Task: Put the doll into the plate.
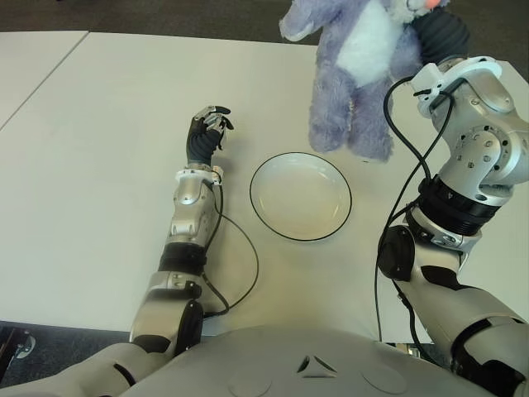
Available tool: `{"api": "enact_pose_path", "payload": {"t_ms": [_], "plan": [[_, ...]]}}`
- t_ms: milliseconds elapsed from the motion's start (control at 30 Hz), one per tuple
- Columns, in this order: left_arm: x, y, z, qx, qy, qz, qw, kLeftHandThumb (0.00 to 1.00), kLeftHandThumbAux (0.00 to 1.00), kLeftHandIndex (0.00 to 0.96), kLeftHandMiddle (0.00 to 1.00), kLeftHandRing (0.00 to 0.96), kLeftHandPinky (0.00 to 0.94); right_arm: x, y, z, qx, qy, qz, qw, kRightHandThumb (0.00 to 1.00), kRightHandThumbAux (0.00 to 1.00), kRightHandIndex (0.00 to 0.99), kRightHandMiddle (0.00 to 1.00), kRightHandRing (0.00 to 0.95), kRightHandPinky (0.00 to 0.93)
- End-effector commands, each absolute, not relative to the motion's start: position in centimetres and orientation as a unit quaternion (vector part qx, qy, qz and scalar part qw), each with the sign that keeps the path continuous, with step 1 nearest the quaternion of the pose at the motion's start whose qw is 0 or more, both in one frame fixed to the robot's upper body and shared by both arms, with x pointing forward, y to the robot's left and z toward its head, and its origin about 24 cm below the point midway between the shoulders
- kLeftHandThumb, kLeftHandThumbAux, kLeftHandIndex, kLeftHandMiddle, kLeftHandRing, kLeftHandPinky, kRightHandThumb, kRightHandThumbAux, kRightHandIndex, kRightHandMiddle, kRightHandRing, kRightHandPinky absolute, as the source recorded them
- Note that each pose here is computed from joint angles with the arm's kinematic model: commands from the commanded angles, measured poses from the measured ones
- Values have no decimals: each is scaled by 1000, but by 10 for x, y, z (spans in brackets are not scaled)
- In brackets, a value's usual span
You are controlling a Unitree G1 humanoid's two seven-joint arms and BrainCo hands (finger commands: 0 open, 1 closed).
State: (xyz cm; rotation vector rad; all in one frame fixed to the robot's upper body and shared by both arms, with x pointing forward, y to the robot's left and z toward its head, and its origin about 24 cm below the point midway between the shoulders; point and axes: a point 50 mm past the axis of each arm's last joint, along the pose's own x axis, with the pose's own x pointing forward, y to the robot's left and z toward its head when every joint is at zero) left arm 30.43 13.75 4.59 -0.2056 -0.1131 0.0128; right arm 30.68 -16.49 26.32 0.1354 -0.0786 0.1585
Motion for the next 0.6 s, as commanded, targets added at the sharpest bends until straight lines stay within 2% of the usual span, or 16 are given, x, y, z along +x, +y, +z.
{"api": "enact_pose_path", "payload": {"t_ms": [33, 233, 600], "plan": [[280, 136, -2, -114, 34, 21, 993, 709, 706, 442, 887, 891, 876, 298, -152, 264, 82, -9, 112, 990, 972, 622, 784, 499, 883, 901], [281, 135, -2, -112, 33, 20, 993, 708, 707, 441, 886, 890, 874, 291, -146, 256, 100, 28, 116, 988, 972, 623, 804, 499, 882, 892], [283, 135, -1, -111, 28, 19, 993, 709, 706, 442, 886, 890, 875, 287, -136, 231, 113, 51, 128, 984, 971, 624, 781, 499, 867, 873]]}}
